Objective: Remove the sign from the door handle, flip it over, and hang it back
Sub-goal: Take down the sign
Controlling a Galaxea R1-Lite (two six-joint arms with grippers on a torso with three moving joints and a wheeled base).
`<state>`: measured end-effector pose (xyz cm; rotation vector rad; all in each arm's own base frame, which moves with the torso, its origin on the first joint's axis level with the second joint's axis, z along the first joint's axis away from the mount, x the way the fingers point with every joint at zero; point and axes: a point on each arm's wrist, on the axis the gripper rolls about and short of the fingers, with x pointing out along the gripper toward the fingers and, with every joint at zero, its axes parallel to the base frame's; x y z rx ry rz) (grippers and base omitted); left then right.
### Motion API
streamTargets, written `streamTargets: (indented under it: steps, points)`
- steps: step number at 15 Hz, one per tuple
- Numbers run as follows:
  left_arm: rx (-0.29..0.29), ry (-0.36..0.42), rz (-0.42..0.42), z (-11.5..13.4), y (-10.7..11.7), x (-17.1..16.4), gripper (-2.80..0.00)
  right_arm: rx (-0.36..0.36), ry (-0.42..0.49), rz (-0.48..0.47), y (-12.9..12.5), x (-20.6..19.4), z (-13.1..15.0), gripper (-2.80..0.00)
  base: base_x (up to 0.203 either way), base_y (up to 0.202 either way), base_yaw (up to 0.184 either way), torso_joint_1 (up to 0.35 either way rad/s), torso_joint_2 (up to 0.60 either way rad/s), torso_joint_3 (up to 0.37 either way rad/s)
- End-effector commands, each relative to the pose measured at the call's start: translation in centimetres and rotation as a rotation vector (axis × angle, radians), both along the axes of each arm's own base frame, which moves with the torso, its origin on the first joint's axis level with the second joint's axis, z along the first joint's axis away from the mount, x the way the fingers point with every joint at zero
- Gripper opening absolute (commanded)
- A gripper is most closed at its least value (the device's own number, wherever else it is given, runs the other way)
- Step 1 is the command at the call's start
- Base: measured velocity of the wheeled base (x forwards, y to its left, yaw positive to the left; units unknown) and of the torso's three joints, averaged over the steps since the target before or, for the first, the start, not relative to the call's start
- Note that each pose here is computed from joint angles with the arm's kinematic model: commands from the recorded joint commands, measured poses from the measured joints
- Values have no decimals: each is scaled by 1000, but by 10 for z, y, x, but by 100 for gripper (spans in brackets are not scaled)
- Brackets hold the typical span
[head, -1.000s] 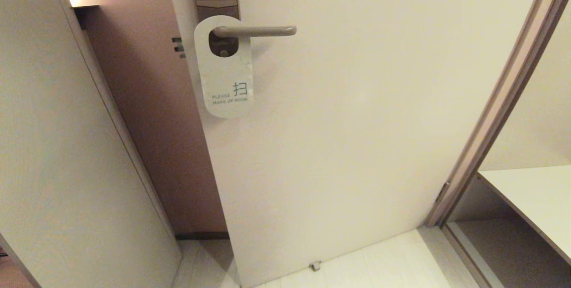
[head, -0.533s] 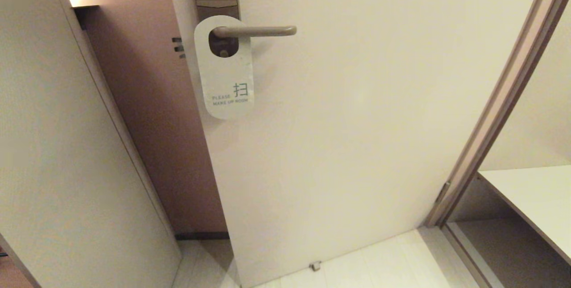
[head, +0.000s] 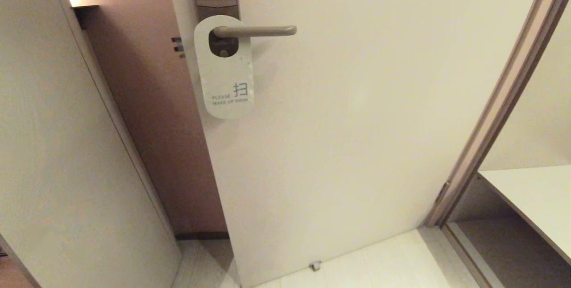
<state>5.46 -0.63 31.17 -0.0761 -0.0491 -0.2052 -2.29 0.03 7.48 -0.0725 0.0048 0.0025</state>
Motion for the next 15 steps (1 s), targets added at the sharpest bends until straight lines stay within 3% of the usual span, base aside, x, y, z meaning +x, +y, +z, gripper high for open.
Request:
streamTargets:
  steps: [1,5,8,13,15]
  points:
    - [4,54,-54,8,-3,29,-280,-1,1,0,0,0,0,-280,0,0,0,0,0,0]
    - [11,91,-187,24,-6,75,-280,-1,1,1,0,0,0,-280,0,0,0,0,0,0]
    - [19,58,-316,23,-1,118,-280,-1,1,-1,0,0,0,-280,0,0,0,0,0,0]
    - [16,111,-548,-5,2,184,-280,-1,1,0,0,0,0,-280,0,0,0,0,0,0]
    - [31,143,-655,-19,-7,199,-280,-1,1,-1,0,0,0,-280,0,0,0,0,0,0]
